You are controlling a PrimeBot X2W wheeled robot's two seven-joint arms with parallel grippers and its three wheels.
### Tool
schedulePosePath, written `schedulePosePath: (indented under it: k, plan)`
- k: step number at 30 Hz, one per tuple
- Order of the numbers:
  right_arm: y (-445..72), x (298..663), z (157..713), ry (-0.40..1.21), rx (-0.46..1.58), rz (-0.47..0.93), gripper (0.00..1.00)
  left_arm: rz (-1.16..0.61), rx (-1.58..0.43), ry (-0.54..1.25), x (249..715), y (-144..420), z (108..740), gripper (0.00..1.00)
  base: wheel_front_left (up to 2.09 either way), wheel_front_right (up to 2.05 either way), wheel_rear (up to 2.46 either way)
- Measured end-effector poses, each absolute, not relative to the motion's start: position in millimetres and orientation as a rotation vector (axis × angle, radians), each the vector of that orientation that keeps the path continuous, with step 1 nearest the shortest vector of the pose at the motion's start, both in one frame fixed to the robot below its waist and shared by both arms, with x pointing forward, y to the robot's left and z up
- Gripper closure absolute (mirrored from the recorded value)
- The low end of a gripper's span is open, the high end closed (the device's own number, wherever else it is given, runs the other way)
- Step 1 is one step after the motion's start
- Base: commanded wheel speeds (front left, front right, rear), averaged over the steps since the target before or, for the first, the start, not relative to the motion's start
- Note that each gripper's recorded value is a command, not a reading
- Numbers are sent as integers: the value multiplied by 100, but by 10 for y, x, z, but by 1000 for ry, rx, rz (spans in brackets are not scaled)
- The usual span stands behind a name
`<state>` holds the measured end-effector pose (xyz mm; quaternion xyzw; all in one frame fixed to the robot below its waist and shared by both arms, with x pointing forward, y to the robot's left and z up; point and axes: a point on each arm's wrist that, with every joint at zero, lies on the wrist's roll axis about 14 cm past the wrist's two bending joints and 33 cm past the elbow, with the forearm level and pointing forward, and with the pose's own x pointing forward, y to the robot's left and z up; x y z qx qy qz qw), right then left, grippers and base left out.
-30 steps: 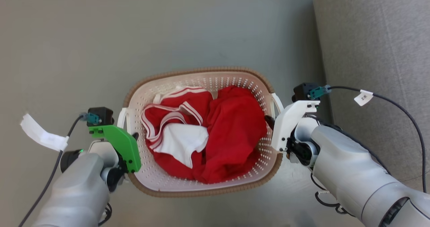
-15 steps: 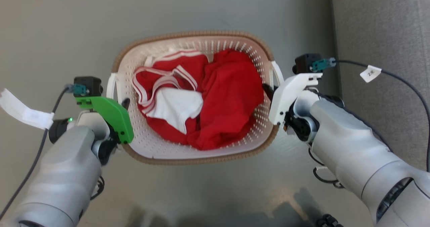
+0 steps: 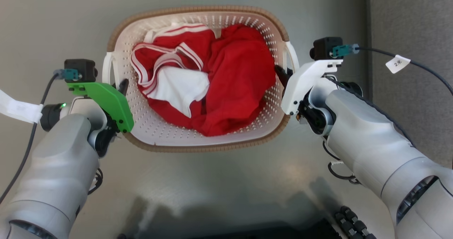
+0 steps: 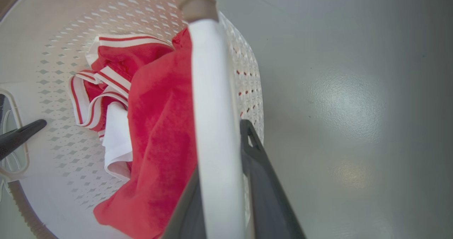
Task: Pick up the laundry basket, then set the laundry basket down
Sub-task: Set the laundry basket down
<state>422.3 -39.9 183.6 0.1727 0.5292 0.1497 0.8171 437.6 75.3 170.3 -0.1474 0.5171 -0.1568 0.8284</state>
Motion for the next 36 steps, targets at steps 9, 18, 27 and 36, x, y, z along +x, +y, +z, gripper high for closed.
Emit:
schedulePosePath:
  k: [9,18,27,36]
  plan:
    - [-388,4276,1626,1126,379,310,100,-324,-321,1102,4421,759,1488,100,0,0,0]
    - [-355,4314,1453,1130,384,314,100,-313,-324,1109,4446,786,1313,100,0,0,0]
    - [-333,4328,1331,1125,383,319,100,-309,-318,1116,4441,807,1182,100,0,0,0]
    - [-353,4324,1284,1118,380,311,100,-313,-313,1120,4427,801,1132,100,0,0,0]
